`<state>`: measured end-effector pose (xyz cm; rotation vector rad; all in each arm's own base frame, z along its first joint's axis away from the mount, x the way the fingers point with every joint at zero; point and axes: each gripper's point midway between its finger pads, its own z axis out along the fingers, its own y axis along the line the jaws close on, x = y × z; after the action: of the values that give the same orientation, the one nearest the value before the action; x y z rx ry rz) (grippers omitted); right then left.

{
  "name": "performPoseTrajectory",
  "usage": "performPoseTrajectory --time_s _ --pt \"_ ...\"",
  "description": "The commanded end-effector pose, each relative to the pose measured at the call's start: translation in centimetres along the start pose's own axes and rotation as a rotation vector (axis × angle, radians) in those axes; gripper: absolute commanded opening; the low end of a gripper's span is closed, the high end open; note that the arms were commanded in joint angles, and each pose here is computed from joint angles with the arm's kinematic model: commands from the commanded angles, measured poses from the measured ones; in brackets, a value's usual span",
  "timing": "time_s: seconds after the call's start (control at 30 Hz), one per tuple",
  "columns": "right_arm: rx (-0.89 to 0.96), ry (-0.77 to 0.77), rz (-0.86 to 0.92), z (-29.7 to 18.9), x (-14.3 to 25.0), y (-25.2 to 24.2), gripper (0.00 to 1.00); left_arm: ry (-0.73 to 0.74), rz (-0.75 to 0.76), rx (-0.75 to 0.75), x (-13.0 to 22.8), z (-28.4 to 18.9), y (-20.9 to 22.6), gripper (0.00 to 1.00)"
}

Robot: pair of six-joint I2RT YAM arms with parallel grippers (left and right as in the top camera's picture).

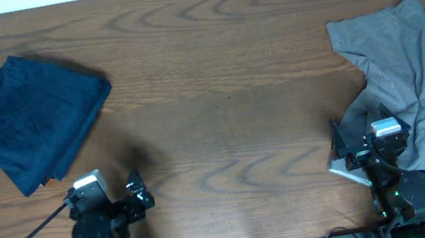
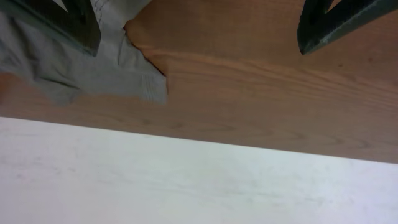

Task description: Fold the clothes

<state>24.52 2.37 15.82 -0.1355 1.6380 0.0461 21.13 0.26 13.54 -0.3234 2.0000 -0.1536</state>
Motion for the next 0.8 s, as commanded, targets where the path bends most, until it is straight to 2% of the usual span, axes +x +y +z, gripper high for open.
performPoseTrajectory --time_s 0.0,0.17,0.3,0.77 --pt "-0.005 -0.002 -0.013 0.0 0.1 0.1 0.99 -0.084 0.001 0.006 0.2 1.4 0.4 0.98" --pt "-0.005 -0.002 -0.013 0.0 0.1 0.1 0.99 -0.238 -0.013 0.055 -1.2 2.6 -0.2 0.98" --pt "-0.005 -0.002 -0.013 0.0 0.1 0.1 0.99 -0.317 -0.027 0.029 -2.1 2.6 0.4 0.98" --pt "-0.005 -0.002 -0.013 0.0 0.1 0.1 0.99 -0.309 -0.028 0.031 -1.9 2.8 0.5 0.98"
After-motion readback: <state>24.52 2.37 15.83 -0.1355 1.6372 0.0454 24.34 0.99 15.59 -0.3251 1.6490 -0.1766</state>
